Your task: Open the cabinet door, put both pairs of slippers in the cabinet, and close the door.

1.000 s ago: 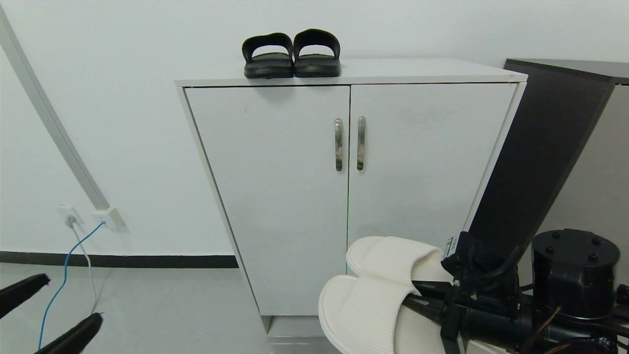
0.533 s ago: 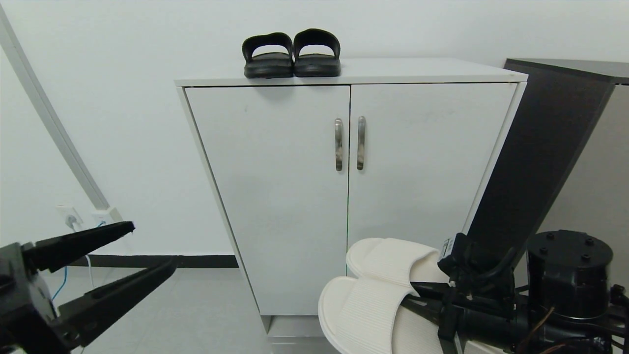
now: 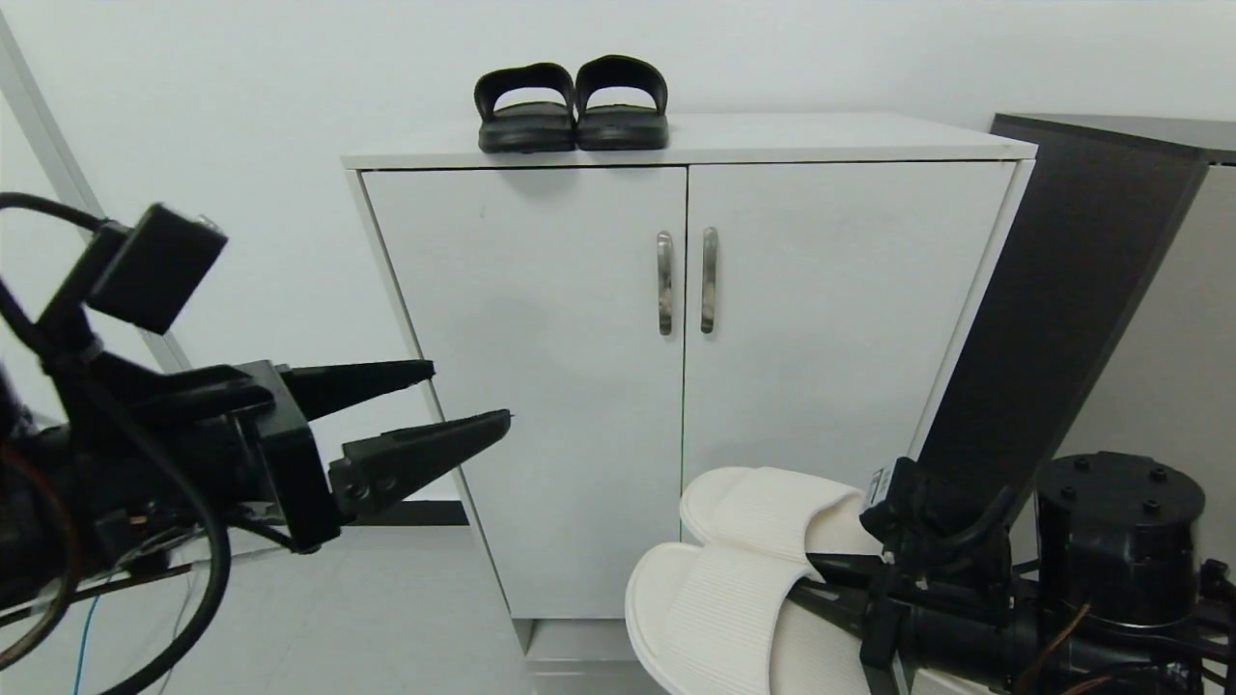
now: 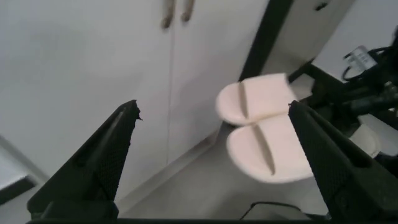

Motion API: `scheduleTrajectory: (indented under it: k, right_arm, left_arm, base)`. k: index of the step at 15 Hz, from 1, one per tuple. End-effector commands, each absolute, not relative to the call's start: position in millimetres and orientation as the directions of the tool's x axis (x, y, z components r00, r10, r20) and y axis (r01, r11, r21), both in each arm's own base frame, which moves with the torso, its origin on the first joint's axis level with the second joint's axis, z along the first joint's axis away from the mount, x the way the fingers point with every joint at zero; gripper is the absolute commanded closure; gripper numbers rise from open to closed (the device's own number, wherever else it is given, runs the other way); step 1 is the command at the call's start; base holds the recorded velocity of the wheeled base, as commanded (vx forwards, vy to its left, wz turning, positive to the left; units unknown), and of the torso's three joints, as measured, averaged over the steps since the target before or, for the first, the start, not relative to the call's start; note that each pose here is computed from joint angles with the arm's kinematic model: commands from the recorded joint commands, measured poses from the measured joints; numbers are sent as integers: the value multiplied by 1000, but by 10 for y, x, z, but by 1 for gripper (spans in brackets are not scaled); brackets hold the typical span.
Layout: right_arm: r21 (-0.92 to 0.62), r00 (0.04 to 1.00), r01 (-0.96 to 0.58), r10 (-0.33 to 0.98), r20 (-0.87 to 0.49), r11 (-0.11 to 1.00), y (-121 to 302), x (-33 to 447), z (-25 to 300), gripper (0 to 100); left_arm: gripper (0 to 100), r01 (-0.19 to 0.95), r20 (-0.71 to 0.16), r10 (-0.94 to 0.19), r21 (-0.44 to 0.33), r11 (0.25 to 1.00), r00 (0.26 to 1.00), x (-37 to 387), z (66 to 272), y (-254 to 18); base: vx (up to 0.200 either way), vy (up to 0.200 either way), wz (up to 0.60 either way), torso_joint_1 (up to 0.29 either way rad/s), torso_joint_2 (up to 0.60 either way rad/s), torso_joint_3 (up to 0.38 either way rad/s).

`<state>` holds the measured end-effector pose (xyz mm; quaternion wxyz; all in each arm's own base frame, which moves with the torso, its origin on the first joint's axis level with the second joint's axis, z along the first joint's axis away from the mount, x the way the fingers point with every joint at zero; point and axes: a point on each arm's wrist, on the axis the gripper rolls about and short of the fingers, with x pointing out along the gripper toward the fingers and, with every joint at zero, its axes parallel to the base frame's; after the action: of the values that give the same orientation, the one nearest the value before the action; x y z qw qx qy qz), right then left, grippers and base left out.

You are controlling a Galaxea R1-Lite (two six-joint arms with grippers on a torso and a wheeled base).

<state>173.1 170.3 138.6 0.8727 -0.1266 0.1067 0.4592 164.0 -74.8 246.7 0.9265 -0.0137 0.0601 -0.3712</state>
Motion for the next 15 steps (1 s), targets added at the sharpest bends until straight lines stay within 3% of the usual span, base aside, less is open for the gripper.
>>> scheduleTrajectory:
  k: [1, 15]
  right_arm:
    - [-123, 555, -829, 775, -301, 546, 1701, 1728, 1389, 100]
    - [-117, 553, -829, 771, -316, 547, 1681, 1712, 1353, 100]
  left_arm:
    - [0, 710, -128, -714, -82, 699, 688, 1890, 2398, -946]
    - [0, 794, -82, -805, -135, 593, 588, 2544, 2582, -1745]
  base:
    - [0, 0, 0, 0, 0, 0]
    - [0, 0, 0, 0, 0, 0]
